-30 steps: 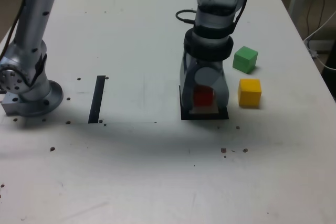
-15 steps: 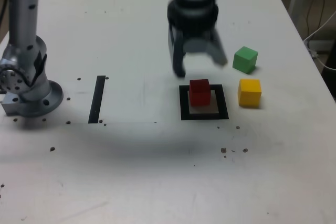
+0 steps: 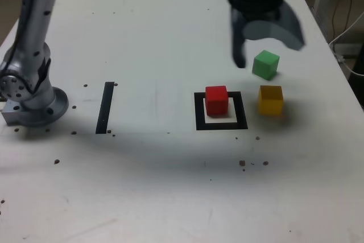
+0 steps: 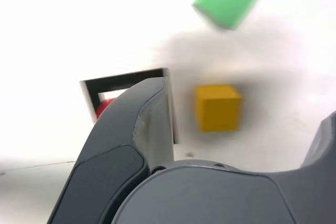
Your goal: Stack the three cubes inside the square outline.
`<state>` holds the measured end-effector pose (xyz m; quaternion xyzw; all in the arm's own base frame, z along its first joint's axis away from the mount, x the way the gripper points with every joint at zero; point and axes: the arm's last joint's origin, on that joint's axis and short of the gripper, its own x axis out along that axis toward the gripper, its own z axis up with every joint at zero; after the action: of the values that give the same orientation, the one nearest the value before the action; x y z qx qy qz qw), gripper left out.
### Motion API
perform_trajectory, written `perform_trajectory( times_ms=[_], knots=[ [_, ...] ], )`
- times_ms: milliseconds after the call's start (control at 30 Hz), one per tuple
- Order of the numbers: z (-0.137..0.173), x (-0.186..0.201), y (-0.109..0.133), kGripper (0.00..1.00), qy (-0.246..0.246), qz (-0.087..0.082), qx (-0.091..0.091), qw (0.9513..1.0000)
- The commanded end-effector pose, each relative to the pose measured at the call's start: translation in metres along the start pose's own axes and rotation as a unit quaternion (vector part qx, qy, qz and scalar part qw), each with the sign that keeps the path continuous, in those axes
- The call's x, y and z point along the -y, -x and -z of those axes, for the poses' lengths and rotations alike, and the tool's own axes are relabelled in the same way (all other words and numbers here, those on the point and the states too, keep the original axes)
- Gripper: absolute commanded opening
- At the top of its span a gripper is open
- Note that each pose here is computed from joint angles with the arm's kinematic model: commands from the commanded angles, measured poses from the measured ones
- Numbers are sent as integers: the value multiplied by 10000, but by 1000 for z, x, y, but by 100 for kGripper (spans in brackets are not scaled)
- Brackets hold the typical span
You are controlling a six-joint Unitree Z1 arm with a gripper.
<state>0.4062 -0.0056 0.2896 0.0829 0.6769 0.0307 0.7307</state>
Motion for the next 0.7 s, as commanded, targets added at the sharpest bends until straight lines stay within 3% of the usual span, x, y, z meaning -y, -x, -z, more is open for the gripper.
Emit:
perform_trajectory(
  times_ms=[0,400,667],
  knots=[
    [-9,6,-9,99,-104,71,-74,9999],
    [-36,24,-55,97,-287,456,-433,9976],
    [-37,25,-66,94,-338,568,-636,9958]
  ],
)
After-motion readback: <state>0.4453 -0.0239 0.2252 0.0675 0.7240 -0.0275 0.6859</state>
